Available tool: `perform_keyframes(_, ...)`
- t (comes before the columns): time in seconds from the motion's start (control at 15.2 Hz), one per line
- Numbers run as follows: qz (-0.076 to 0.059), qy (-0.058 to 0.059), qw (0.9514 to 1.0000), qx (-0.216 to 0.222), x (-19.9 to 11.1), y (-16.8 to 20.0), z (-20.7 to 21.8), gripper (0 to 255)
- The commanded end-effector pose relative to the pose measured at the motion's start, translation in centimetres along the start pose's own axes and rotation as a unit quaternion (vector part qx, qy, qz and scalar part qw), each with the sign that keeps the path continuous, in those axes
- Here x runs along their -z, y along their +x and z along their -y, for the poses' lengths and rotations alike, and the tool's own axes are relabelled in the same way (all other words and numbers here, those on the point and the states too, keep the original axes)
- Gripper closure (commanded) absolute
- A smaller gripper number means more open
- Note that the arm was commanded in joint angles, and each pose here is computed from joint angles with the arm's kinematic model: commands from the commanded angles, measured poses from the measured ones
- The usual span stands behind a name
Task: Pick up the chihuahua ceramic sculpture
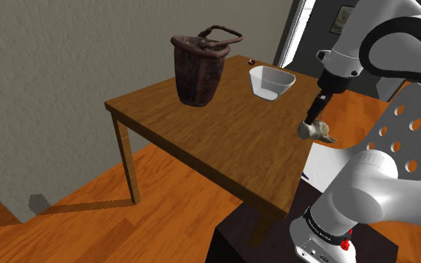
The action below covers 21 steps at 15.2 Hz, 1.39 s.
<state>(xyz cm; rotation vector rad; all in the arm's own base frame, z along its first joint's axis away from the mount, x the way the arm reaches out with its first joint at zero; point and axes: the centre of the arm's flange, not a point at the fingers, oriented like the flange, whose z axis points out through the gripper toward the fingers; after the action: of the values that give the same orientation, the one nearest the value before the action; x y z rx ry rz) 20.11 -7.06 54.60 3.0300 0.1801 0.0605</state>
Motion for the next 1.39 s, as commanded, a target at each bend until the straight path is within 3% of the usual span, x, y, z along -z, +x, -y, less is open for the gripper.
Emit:
perform_keyframes(0.0,-0.008,-0.005,0.9997,0.024,-1.3,-2.2,-1.4,0)
perform_keyframes(0.46,-0.036,-0.021,0.9939,0.102,-5.5,-9.0,-6.7,0)
perform_keyframes(1.12,-0.038,-0.022,0.9934,0.106,-9.7,-9.5,-6.7,0)
perform_keyframes(1.19,-0.038,-0.022,0.9934,0.106,-9.8,-9.5,-6.7,255)
perform_keyframes(1.32,-0.038,-0.022,0.9934,0.106,-9.8,-9.5,-6.7,255)
